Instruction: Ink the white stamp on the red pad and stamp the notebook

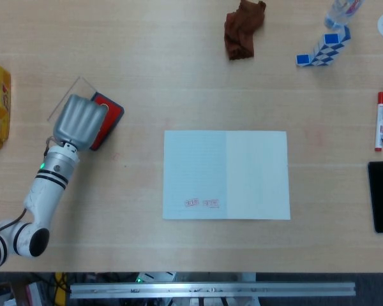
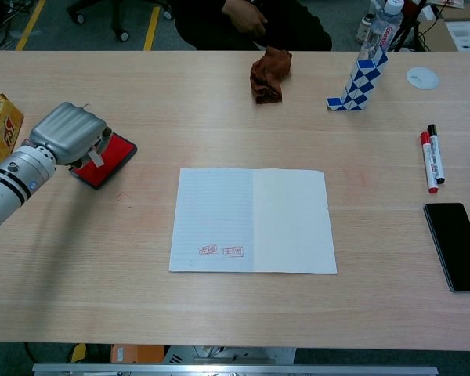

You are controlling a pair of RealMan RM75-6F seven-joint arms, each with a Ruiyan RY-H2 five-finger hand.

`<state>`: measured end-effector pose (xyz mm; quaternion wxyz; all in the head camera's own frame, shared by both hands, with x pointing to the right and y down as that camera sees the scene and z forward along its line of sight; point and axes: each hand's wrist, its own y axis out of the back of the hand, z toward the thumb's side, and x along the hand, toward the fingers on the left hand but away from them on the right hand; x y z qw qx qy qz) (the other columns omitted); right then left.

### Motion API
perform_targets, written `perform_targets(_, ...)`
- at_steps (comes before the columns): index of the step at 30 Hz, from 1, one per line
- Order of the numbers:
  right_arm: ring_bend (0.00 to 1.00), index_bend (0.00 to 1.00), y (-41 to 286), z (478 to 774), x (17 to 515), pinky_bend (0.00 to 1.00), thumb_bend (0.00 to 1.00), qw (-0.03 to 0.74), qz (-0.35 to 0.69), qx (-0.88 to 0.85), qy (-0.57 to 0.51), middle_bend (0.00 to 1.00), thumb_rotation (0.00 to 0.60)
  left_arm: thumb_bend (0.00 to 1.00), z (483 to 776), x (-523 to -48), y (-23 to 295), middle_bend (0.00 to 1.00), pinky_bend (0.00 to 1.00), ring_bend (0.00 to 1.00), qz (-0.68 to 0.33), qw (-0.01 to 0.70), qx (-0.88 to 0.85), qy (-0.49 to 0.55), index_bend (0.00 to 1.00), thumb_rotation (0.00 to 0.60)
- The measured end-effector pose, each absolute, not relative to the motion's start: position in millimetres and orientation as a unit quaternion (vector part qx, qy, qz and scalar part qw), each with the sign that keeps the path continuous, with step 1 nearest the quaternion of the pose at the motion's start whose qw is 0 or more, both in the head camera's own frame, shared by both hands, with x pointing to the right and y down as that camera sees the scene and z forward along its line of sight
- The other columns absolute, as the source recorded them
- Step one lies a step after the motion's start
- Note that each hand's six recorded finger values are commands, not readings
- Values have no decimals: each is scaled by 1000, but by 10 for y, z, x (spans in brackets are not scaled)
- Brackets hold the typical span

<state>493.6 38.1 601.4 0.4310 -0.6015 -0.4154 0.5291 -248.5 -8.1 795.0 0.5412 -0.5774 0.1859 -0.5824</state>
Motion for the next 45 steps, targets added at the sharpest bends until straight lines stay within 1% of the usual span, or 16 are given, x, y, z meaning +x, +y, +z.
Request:
perform_targets(11,408,462,400,5999,4966,573,119,430,532,-598,-418,490,600,324,8013,-2440,-81,1000,1000,1000,-583,516,-597,191,588,600)
perform_targets(27,408,462,401,5977,4981,573,119,430,532,-596,-420,490,600,323,8009,-2427,-100,1000,1000,1000,-586,517,-594,190,587,600)
perform_targets(31,408,462,401,5977,4986,573,119,430,531,-596,-422,490,600,324,7934,-2421,-126,1000,1000,1000,-581,523,-591,197,586,600)
perform_targets(37,408,462,403,5984,4996,573,119,429,530,-597,-422,490,600,323,7744,-2367,-150,1000,1000,1000,-566,535,-590,212,584,600)
perform_targets(45,408,462,399,5998,4995,573,119,429,530,-599,-421,490,600,323,7452,-2042,-10,1000,1000,1000,-512,562,-612,218,583,600)
